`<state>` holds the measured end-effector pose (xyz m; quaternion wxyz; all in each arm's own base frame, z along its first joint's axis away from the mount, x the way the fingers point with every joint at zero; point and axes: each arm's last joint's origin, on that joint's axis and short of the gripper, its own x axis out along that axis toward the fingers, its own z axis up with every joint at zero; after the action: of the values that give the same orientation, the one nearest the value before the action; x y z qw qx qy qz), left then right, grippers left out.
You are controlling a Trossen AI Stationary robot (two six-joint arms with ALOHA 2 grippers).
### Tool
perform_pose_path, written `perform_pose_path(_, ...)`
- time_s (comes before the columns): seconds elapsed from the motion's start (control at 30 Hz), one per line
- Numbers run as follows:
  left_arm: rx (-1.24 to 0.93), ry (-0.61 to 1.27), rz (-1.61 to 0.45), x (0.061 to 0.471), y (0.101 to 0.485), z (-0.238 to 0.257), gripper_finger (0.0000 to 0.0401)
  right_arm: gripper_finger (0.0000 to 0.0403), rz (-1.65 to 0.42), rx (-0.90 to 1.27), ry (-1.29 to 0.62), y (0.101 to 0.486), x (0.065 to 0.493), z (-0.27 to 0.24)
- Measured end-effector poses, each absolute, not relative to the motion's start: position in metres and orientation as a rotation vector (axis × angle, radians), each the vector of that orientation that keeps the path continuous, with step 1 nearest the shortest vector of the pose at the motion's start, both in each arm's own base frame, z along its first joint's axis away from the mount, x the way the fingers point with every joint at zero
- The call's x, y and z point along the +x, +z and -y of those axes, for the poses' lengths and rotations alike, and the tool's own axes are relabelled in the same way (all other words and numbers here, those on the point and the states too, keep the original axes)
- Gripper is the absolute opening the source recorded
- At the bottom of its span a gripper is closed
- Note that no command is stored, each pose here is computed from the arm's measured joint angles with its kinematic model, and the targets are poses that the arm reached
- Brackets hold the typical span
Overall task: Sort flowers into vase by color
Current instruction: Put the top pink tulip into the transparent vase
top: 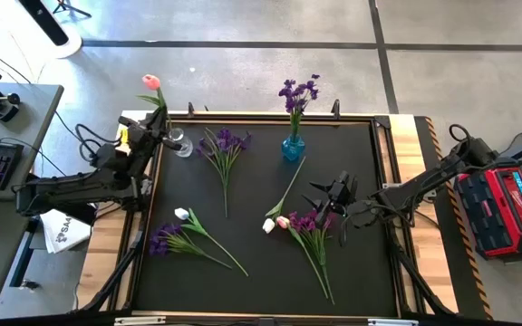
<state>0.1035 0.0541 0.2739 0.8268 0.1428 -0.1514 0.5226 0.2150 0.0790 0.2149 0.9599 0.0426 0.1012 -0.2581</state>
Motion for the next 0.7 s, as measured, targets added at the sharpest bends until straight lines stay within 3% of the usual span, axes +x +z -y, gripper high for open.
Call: perform_pose_path(0.7,0.264,1.207,0.414,0.086,0.252,-0.09,0.0,0.0184,-0.199,0.092,-0.523,0.215,0.215,-0.079)
